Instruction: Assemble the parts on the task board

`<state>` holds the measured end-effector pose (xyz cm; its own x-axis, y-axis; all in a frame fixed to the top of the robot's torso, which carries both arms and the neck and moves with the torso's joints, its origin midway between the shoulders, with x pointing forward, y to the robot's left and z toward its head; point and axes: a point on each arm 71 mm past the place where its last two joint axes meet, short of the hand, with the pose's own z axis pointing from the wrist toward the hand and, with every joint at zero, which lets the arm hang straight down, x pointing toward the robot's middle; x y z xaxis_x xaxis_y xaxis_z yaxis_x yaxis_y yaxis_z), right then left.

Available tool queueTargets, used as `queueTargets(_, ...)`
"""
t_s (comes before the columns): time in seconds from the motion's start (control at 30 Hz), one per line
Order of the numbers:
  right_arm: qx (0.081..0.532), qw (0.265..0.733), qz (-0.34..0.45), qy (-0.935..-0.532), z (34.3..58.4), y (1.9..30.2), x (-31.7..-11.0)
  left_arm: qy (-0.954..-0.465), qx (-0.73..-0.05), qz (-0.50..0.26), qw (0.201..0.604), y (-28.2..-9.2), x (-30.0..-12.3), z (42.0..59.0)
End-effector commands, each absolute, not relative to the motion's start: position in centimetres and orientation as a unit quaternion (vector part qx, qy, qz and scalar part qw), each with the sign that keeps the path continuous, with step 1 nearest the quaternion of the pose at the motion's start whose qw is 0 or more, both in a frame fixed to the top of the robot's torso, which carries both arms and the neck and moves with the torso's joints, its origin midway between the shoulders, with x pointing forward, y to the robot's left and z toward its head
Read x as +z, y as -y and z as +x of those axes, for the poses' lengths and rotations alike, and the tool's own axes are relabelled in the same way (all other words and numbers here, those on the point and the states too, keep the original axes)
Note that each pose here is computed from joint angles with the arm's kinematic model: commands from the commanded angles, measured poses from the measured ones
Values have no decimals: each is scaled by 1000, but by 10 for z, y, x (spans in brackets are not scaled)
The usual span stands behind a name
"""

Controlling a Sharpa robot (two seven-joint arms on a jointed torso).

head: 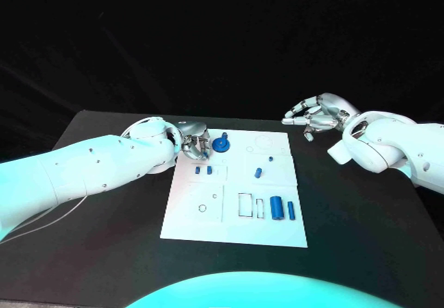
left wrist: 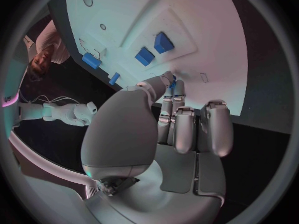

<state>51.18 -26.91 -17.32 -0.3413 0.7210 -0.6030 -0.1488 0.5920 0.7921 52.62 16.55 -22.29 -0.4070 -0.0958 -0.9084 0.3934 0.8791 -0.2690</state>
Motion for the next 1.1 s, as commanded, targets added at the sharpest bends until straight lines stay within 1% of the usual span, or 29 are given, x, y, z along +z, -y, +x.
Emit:
queueTargets(0.03,407,537,198,-712,512,268,-173,-815,-229,97,524,-163,-225,525)
queueTargets(1.1,409,536,197,-712,511,267,-173,-819,-230,103,516,-158,-227,524)
